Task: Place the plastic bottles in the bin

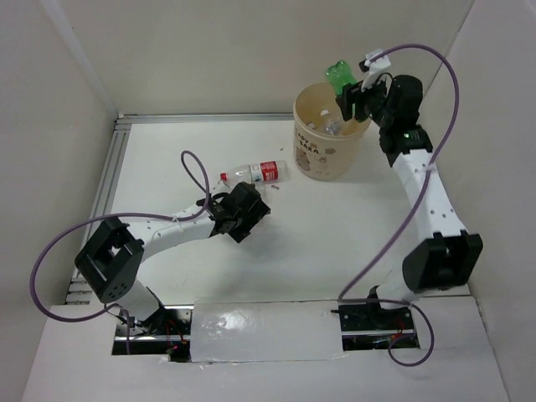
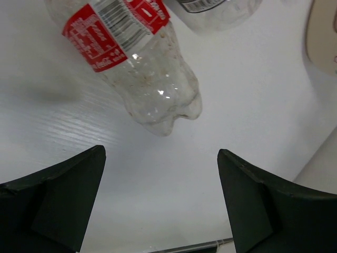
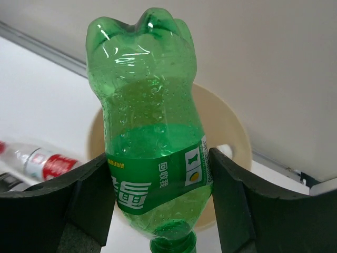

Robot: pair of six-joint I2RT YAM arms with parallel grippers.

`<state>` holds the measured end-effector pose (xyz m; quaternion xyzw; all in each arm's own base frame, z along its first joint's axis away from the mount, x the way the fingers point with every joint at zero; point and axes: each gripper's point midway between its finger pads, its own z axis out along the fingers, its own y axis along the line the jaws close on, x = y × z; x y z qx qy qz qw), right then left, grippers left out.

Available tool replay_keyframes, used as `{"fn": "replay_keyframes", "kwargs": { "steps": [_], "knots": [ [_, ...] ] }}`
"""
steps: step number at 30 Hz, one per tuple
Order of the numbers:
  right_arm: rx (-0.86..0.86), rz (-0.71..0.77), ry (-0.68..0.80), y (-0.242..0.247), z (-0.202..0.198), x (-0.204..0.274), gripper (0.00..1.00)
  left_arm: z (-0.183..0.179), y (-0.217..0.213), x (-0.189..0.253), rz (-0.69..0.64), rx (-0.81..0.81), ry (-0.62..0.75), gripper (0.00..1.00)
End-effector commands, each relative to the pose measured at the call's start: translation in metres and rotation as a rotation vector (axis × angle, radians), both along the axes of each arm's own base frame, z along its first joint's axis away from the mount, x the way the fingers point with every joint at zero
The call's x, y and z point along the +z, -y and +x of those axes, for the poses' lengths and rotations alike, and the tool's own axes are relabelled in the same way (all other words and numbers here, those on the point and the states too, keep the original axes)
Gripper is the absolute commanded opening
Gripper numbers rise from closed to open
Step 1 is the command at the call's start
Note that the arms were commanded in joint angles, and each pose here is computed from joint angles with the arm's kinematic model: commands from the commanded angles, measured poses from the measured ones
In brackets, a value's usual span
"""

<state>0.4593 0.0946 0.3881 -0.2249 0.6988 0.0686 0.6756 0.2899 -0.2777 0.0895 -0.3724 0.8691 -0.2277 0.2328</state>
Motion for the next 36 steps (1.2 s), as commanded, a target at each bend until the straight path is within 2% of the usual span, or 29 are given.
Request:
{"fn": "replay_keyframes", "kwargs": {
  "steps": [1, 2, 6, 8, 9, 12, 13, 17, 19, 21, 22, 23, 25, 26, 29, 31, 36],
  "knots": [
    [0.036, 0.051, 0.009, 0.015, 0.036, 0.011, 0.44, 0.001, -0.005, -0.004, 0.053, 0.005, -0.007, 1.0],
    [0.065, 0.053, -0.003, 0.014, 0.042, 0.006, 0.52, -0.001, -0.009, -0.011, 0.08, 0.009, -0.023, 1.0],
    [0.122, 0.075, -0.128, 0.012, 0.068, -0.037, 0.62, 0.003, -0.015, -0.017, 0.126, 0.023, -0.015, 1.0],
    [0.144, 0.078, -0.14, 0.009, 0.071, -0.043, 0.67, 0.007, -0.015, -0.013, 0.132, 0.022, 0.001, 1.0],
    [0.142, 0.088, -0.167, 0.008, 0.073, -0.052, 0.75, 0.008, -0.017, -0.017, 0.149, 0.03, 0.003, 1.0],
    [0.176, 0.095, -0.188, 0.003, 0.067, -0.052, 0.88, 0.016, -0.021, -0.014, 0.174, 0.037, 0.02, 1.0],
    [0.176, 0.095, -0.189, 0.003, 0.064, -0.052, 0.99, 0.016, -0.024, -0.016, 0.197, 0.042, 0.012, 1.0],
    [0.2, 0.119, -0.195, 0.015, 0.042, -0.043, 0.99, 0.024, -0.029, -0.022, 0.221, 0.065, -0.004, 1.0],
    [0.227, 0.135, -0.203, 0.014, 0.02, -0.035, 0.99, 0.03, -0.03, -0.02, 0.205, 0.084, 0.005, 1.0],
    [0.256, 0.138, -0.239, 0.014, 0.001, -0.05, 0.99, 0.036, -0.03, -0.022, 0.201, 0.102, 0.001, 1.0],
    [0.25, 0.125, -0.207, 0.017, -0.013, -0.039, 0.99, 0.036, -0.027, -0.021, 0.186, 0.095, -0.001, 1.0],
    [0.265, 0.129, -0.251, 0.014, -0.025, -0.058, 0.99, 0.037, -0.022, -0.022, 0.164, 0.108, -0.013, 1.0],
    [0.279, 0.12, -0.241, 0.015, -0.047, -0.057, 0.99, 0.037, -0.017, -0.024, 0.116, 0.117, -0.04, 1.0],
    [0.268, 0.132, -0.286, 0.017, -0.056, -0.076, 0.99, 0.036, -0.013, -0.025, 0.092, 0.121, -0.046, 1.0],
    [0.271, 0.133, -0.316, 0.02, -0.08, -0.093, 0.99, 0.031, -0.003, -0.007, -0.025, 0.121, -0.008, 1.0],
    [0.268, 0.134, -0.327, 0.024, -0.088, -0.099, 0.99, 0.028, 0.005, 0.013, -0.077, 0.114, 0.031, 1.0],
    [0.245, 0.155, -0.361, 0.04, -0.103, -0.113, 0.99, 0.025, -0.003, 0.032, -0.152, 0.177, 0.068, 1.0]
  ]
}}
